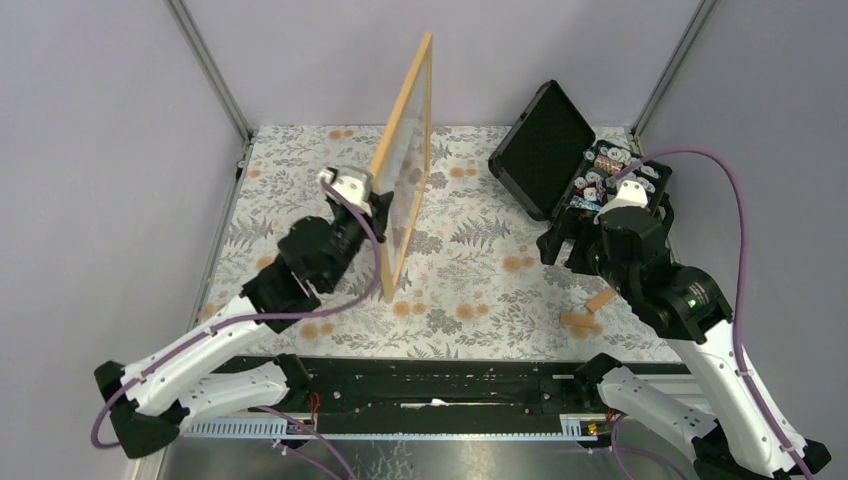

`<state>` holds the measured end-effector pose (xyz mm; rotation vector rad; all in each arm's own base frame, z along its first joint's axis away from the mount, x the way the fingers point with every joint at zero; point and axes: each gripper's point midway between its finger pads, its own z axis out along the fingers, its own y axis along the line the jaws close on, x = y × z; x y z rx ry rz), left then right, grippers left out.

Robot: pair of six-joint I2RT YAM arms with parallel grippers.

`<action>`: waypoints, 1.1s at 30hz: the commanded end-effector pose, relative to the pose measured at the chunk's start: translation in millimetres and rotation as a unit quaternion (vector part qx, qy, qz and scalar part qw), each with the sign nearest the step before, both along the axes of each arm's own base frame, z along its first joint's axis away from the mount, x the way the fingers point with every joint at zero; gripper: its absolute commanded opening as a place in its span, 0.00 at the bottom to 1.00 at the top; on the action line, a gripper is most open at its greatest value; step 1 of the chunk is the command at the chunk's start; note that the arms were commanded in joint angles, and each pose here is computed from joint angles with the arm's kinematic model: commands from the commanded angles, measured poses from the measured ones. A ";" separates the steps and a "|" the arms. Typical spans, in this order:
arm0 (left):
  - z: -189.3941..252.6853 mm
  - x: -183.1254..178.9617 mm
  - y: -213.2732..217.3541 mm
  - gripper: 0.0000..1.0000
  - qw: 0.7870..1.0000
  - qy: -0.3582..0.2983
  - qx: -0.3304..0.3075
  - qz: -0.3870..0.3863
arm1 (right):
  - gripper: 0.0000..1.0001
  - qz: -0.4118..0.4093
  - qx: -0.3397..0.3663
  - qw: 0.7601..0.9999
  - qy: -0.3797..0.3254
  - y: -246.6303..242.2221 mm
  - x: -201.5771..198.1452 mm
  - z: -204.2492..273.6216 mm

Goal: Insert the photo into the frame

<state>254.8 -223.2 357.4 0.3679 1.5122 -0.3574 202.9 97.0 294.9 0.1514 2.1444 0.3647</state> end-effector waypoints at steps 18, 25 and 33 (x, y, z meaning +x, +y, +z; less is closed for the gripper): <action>-43.9 40.4 98.0 0.00 0.918 0.152 -0.365 0.033 | 0.93 0.009 -0.007 1.000 0.013 7.2 7.4 -16.8; -99.8 61.6 152.7 0.00 0.897 0.214 -0.370 0.111 | 0.94 0.023 -0.013 0.999 0.026 13.0 9.3 -23.1; -170.1 84.8 211.3 0.00 0.862 0.261 -0.401 0.165 | 0.95 0.037 -0.019 0.999 0.028 16.9 11.0 -25.0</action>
